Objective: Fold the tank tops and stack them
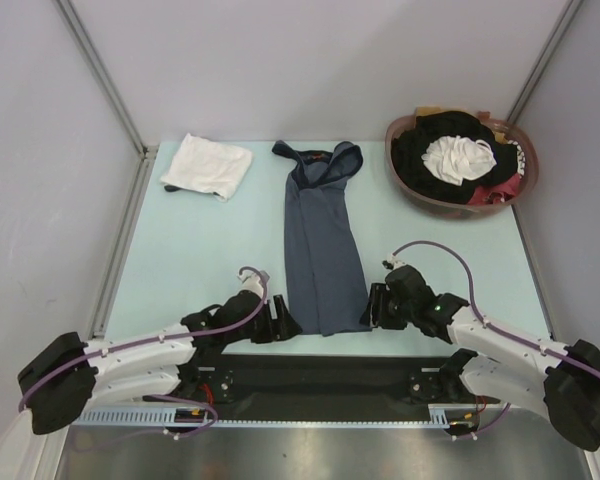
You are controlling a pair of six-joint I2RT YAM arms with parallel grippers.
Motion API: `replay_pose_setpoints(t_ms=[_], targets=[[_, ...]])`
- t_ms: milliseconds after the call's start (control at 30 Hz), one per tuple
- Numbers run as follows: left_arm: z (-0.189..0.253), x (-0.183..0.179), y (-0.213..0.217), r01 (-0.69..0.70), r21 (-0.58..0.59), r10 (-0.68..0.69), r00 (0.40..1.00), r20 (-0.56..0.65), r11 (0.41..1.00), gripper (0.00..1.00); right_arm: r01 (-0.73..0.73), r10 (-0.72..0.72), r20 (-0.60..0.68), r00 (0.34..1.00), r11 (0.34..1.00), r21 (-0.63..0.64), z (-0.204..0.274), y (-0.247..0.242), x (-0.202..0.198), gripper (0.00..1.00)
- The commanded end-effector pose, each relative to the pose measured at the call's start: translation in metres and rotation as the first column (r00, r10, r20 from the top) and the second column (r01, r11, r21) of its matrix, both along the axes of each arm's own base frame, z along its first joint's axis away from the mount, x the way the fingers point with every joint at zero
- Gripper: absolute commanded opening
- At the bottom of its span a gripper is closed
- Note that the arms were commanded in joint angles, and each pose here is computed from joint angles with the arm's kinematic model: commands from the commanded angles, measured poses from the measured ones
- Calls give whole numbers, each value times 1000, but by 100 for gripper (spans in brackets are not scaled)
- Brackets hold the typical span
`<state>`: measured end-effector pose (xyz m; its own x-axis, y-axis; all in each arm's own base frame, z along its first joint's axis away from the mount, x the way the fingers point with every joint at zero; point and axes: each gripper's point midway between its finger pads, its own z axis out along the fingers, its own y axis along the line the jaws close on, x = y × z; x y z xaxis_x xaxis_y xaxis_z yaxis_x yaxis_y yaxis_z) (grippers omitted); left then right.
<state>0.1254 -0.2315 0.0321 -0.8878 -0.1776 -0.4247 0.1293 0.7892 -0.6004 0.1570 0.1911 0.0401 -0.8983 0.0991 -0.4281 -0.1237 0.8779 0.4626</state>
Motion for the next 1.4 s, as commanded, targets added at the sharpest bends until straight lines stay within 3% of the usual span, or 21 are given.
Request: replay_pose_setpoints(t_ms=[0, 267, 367, 433, 500, 600, 767, 867, 900, 933, 1000, 1033, 1267, 1367], targets=[[-21, -9, 0, -38, -9, 37, 997, -67, 999, 77, 37, -36, -59, 998, 999, 19, -7, 4, -8, 49], [-26, -9, -10, -25, 45, 29, 997, -78, 999, 72, 48, -50, -63, 997, 998, -30, -16, -4, -13, 46], [-27, -8, -11, -29, 43, 32, 997, -75, 999, 62, 45, -46, -57, 997, 999, -25, -17, -1, -10, 47], [-29, -8, -12, -26, 45, 29, 996, -80, 999, 52, 38, -40, -53, 998, 999, -31, -19, 0, -8, 42], [-30, -7, -13, -23, 54, 28, 996, -80, 998, 44, 27, -30, -61, 998, 999, -39, -21, 2, -7, 26], [-30, -5, -12, -27, 69, 32, 997, -74, 997, 39, 6, -8, -69, 998, 1000, -30, -22, 6, -9, 13], [-34, -6, -12, -22, 88, 29, 996, -83, 996, 32, -40, 39, -68, 997, 999, -12, -16, 15, -18, 5], [-38, -9, -8, -19, 98, 28, 995, -91, 995, 14, -51, 50, -70, 996, 999, -10, -12, 16, -25, 14], [-39, -9, -6, -20, 101, 30, 995, -91, 995, 0, -48, 47, -64, 997, 999, -6, -10, 15, -25, 32], [-39, -10, -4, -27, 107, 37, 995, -92, 994, 0, -43, 41, -65, 997, 999, -17, -10, 11, -26, 39], [-41, -13, 6, -34, 133, 47, 995, -93, 991, 0, -33, 31, -48, 998, 999, -29, -8, 7, -25, 53], [-44, -13, 14, -41, 166, 57, 994, -92, 985, 0, -25, 24, -38, 999, 999, -30, -5, 5, -25, 55], [-28, -16, 28, -69, 125, 76, 996, -47, 990, 0, -17, 17, -34, 999, 1000, -7, -1, 5, -16, 57], [-30, -19, 27, -48, 119, 55, 997, -57, 992, 32, -35, 36, -53, 998, 999, 36, -3, 14, -14, 54]])
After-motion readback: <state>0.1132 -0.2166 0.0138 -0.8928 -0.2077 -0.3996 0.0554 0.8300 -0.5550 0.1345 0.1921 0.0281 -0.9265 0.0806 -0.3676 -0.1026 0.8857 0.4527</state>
